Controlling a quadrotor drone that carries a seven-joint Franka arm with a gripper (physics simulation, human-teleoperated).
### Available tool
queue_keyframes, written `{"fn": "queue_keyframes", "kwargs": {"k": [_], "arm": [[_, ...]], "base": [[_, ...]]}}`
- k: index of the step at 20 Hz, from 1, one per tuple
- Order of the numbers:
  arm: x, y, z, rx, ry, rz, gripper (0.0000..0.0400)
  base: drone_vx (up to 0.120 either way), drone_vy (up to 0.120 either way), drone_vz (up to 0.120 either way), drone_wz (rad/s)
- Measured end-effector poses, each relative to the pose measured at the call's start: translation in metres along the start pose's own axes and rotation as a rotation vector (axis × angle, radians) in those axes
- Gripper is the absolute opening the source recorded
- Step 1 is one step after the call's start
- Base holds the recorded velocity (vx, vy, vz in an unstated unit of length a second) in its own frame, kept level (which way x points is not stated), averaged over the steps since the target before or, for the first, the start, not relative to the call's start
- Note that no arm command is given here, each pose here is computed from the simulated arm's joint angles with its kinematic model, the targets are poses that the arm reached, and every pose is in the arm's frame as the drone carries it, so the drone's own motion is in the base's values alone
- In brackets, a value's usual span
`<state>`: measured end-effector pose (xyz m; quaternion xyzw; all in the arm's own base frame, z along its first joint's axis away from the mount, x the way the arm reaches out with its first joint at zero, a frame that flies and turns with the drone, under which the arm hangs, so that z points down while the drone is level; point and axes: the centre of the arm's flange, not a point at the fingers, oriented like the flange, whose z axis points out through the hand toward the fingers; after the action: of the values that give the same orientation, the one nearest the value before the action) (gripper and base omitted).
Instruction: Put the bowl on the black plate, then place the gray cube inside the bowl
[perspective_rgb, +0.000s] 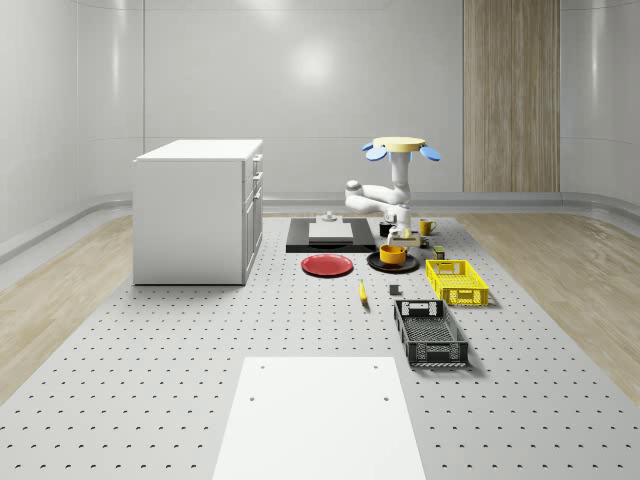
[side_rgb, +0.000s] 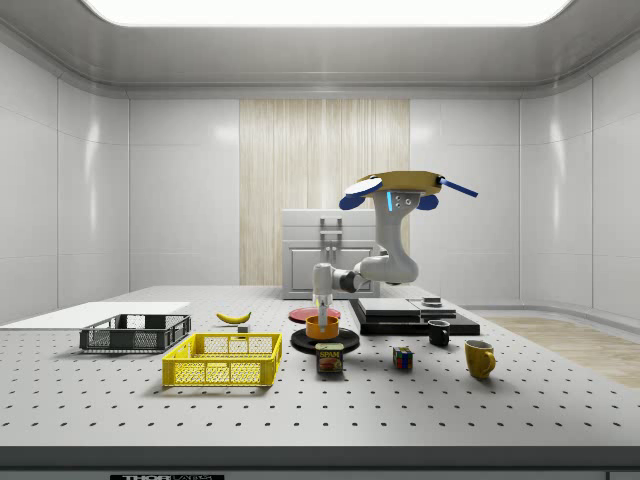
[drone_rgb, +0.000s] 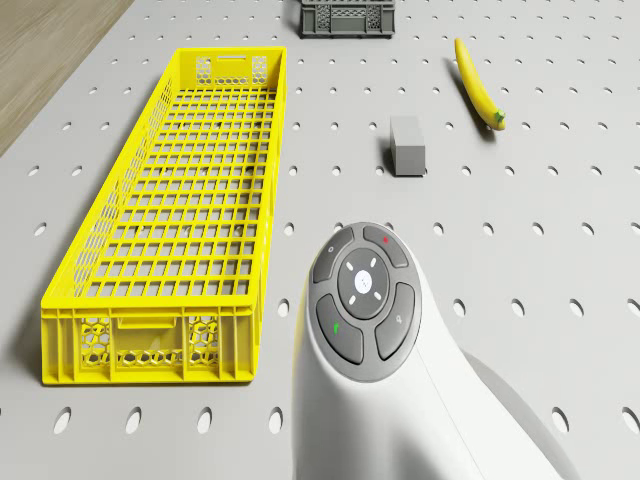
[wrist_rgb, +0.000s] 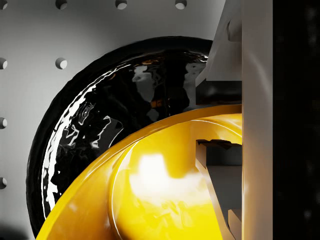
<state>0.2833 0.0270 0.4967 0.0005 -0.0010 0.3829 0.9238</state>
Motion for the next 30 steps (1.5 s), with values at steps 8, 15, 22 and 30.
{"fn": "queue_keyframes", "kwargs": {"k": [8,15,22,30], "arm": [[-0.011,-0.006,0.006,0.0,0.0,0.0,0.01],[-0.01,-0.003,0.011,0.0,0.0,0.0,0.0146],[-0.008,-0.002,0.001,0.0,0.0,0.0,0.0356],[-0.008,-0.002,-0.005,0.0,0.0,0.0,0.0394]], "base": [[0.0,0.0,0.0,0.0],[0.0,0.0,0.0,0.0],[0.0,0.0,0.057,0.0],[0.115,-0.11,0.04,0.0]]}}
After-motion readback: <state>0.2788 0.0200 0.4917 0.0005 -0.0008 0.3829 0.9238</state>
